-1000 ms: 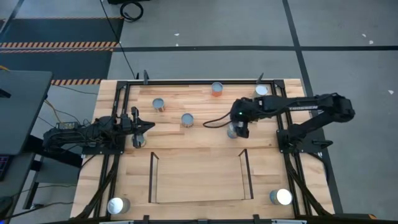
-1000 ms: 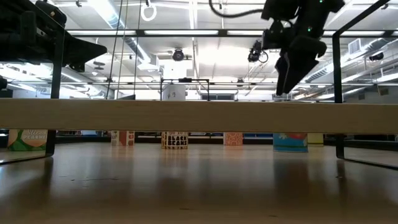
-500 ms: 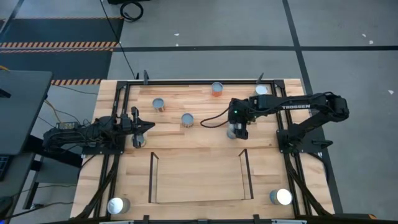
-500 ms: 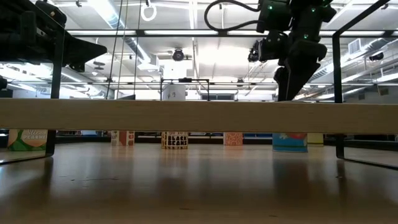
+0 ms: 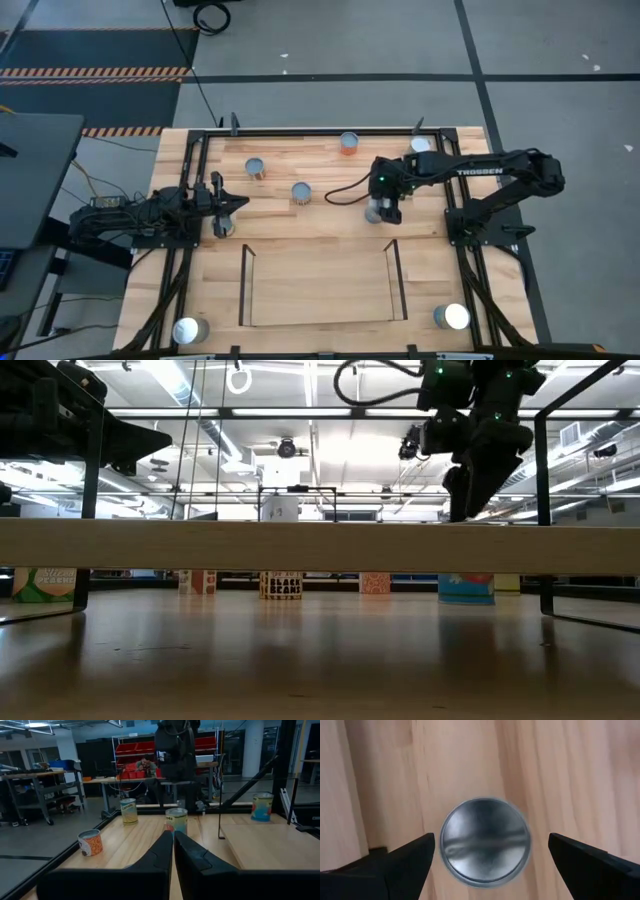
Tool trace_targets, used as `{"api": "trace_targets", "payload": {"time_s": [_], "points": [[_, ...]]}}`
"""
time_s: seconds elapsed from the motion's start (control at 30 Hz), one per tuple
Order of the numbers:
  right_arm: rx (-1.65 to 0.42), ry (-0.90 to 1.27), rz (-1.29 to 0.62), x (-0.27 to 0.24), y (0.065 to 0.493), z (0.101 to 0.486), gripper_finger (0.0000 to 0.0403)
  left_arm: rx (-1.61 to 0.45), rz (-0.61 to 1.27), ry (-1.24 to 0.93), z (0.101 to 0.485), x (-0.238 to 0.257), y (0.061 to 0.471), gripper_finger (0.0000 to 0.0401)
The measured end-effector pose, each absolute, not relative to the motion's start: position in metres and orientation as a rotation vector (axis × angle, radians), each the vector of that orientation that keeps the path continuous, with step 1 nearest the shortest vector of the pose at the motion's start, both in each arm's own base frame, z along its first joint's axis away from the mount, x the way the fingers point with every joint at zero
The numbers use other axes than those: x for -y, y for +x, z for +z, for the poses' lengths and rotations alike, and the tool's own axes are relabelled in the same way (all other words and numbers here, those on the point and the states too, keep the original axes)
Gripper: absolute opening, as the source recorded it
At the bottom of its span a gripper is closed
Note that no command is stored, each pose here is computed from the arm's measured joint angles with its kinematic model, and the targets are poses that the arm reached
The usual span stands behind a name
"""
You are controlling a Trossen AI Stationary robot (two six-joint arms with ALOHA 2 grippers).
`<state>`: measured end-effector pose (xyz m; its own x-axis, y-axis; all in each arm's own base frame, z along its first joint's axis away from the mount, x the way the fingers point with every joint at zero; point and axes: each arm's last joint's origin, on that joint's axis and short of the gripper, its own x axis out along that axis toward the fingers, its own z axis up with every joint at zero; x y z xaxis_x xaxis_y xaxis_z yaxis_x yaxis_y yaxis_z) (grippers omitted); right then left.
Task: Pick and place cans onto a shelf
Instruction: Put the top canned tomatoes on the shelf
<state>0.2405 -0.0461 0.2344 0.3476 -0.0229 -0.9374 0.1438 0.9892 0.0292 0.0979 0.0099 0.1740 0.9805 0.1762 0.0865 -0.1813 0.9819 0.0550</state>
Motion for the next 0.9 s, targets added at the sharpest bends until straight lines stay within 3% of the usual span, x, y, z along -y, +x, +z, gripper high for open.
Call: {"api": "trace_targets", "payload": {"time_s": [0.5,0.8,0.9], "points": [[-1.245,0.107,-0.08,0.048,0.25,0.219,0.0394,0.079,0.18,0.063,0.174,-0.01,0.098,0.0025],[-1.272,0.108,-0.103,0.049,0.256,0.212,0.0328,0.079,0.18,0.063,0.174,-0.01,0.098,0.0025],[-1.276,0.134,-0.119,0.047,0.258,0.215,0.0324,0.081,0.18,0.063,0.174,-0.01,0.098,0.0025]]}}
